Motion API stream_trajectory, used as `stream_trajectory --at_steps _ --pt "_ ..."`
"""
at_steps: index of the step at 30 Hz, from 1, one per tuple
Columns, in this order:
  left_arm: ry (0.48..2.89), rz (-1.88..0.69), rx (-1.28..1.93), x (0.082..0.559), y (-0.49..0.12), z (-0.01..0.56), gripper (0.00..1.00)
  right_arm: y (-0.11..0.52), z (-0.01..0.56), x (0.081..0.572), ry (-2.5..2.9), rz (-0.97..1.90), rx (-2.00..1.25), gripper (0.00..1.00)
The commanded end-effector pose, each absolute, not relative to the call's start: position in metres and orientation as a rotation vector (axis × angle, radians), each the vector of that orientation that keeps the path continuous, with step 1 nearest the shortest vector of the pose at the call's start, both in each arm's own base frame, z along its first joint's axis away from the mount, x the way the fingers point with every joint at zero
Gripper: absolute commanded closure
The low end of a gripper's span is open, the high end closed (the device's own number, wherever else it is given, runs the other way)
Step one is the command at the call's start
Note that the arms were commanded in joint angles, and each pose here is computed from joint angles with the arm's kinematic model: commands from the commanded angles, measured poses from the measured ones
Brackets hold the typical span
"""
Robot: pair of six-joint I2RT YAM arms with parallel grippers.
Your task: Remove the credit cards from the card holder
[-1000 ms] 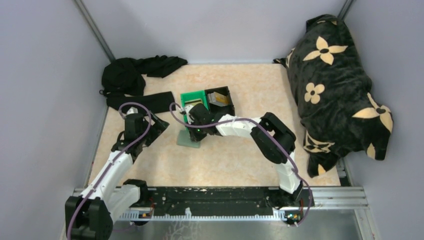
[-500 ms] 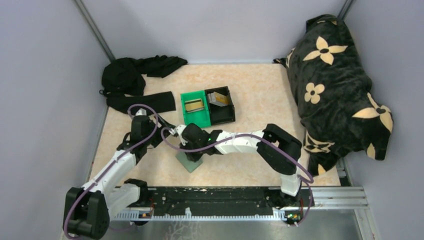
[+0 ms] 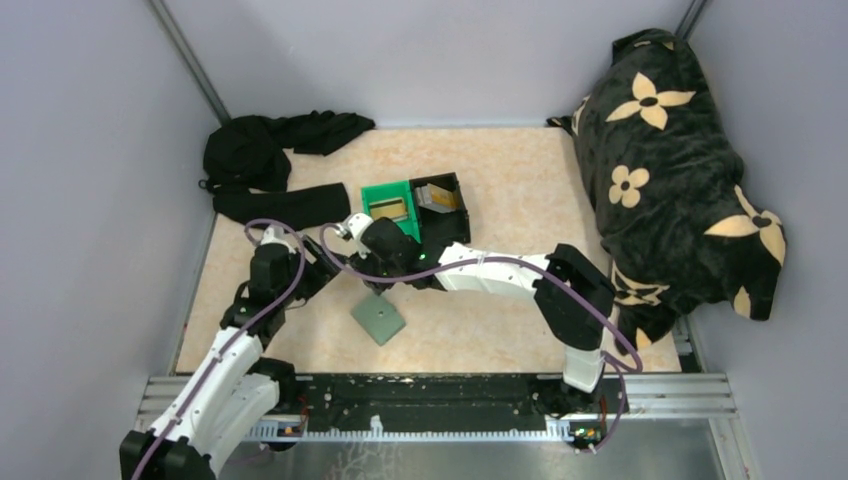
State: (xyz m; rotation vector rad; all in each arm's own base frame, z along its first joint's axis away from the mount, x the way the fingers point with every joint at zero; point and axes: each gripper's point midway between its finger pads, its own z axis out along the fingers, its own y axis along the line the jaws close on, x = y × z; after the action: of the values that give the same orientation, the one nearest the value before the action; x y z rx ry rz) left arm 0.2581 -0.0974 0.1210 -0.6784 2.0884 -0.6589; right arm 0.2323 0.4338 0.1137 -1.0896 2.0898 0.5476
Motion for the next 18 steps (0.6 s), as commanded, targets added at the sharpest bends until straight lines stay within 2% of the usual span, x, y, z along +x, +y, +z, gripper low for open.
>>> stream_trajectory --at_steps 1,2,3,4,8,12,18 --pt "2.180 -0.933 -0.569 0.233 -0.142 0.107 0.19 0.418 0.139 0.250 2.063 0.597 -0.977 0.60" --pt "2.191 -0.976 -0.566 0.229 -0.149 0.102 0.20 0.413 0.142 0.253 2.065 0.594 -0.951 0.70" --pt "2.214 -1.016 -0.565 0.223 -0.154 0.093 0.25 0.408 0.145 0.255 2.065 0.592 -0.922 0.95" --pt "2.228 -1.039 -0.557 0.221 -0.159 0.090 0.28 0.403 0.144 0.258 2.076 0.584 -0.897 1.00" --pt "2.399 -0.972 -0.499 0.208 -0.164 0.075 0.29 0.383 0.140 0.267 2.123 0.583 -0.804 1.00" --pt "2.492 -0.846 -0.458 0.192 -0.154 0.074 0.18 0.369 0.144 0.273 2.126 0.600 -0.755 1.00" --pt "2.587 -0.782 -0.494 0.171 -0.145 0.060 0.14 0.367 0.140 0.275 2.136 0.620 -0.733 1.00"
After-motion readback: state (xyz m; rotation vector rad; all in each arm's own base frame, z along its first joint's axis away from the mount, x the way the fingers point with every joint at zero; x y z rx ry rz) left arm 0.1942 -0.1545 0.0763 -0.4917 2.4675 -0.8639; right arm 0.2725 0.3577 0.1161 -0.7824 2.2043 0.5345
